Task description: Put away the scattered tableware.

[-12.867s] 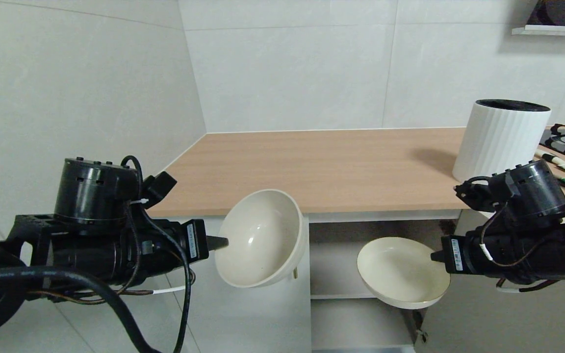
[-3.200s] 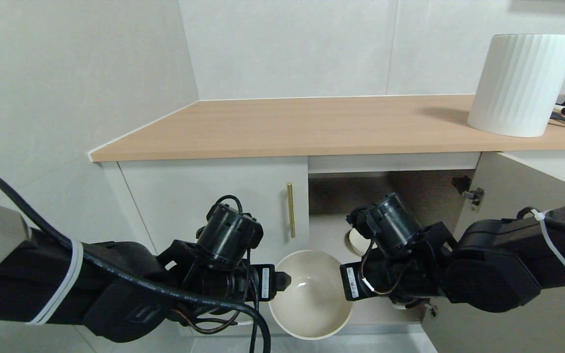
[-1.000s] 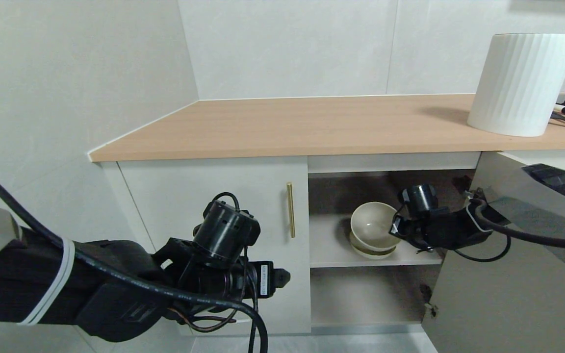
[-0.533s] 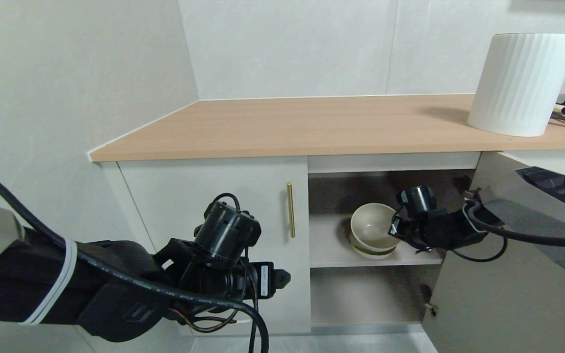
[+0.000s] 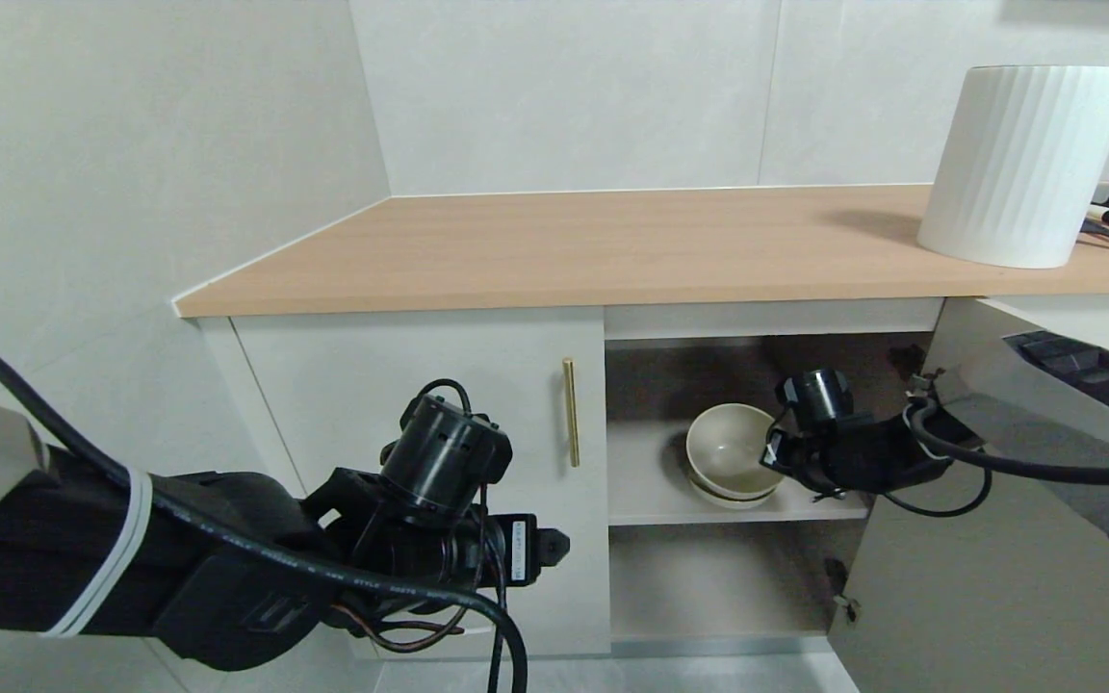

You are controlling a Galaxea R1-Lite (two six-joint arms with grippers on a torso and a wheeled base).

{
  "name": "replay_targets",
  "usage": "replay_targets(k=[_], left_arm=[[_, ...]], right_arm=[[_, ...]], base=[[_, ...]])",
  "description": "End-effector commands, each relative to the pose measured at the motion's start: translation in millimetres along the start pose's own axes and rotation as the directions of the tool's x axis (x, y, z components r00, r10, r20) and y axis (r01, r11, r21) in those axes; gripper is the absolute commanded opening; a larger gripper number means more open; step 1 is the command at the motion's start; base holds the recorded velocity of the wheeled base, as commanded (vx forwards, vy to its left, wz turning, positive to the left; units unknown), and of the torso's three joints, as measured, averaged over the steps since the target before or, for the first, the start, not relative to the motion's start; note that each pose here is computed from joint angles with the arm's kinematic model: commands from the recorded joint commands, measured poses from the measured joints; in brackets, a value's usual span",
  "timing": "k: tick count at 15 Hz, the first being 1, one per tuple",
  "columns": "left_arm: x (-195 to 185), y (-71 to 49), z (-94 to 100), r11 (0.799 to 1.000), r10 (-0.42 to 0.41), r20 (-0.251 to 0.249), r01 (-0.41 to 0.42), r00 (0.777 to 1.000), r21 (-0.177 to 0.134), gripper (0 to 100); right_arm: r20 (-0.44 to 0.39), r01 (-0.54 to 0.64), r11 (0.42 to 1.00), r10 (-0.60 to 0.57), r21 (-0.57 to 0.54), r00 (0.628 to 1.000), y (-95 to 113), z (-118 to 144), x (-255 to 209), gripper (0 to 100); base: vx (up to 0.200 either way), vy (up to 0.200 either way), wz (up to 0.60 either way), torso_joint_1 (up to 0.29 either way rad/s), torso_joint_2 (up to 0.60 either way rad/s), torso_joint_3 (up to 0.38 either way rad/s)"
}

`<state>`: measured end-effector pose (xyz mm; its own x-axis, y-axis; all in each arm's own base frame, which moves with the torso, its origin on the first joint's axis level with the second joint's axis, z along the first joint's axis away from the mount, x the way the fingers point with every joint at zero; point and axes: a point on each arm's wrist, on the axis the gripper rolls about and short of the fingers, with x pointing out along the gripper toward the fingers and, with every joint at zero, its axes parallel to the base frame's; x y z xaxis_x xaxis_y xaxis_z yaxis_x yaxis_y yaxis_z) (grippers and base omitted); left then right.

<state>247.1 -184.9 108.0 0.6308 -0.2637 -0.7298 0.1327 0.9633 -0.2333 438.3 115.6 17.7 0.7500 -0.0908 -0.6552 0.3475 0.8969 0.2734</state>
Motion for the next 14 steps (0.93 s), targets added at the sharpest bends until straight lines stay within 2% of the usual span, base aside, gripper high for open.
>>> replay_targets(k=[1,7,8,14], left_arm=[[0.5,0.0,-0.1,1.0,0.001,-0.001,-0.001,1.0,0.0,100],[0.5,0.0,-0.1,1.0,0.001,-0.001,-0.001,1.0,0.0,100],[0.0,0.0,0.1,1.0,0.0,0.0,0.0,1.0,-0.001,100],[0.0,0.0,0.1,1.0,0.0,0.0,0.0,1.0,-0.001,100]], right_arm=[[-0.001,0.0,1.0,0.0,-0.001,1.0,0.2,-0.5,0.1,0],[-0.004,-0.002,1.0,0.002,-0.01,1.0,0.7,-1.1,-0.1,0],[-0.002,-0.003,1.0,0.003,-0.01,1.0,0.8,-1.0,-0.1,100],[-0.011,-0.006,1.0,0.006,-0.016,1.0,2.1,-3.8,-0.7,100]], base=[[0.0,0.0,0.0,0.0,0.0,0.0],[0.0,0.0,0.0,0.0,0.0,0.0],[0.0,0.0,0.0,0.0,0.0,0.0],[0.0,0.0,0.0,0.0,0.0,0.0]])
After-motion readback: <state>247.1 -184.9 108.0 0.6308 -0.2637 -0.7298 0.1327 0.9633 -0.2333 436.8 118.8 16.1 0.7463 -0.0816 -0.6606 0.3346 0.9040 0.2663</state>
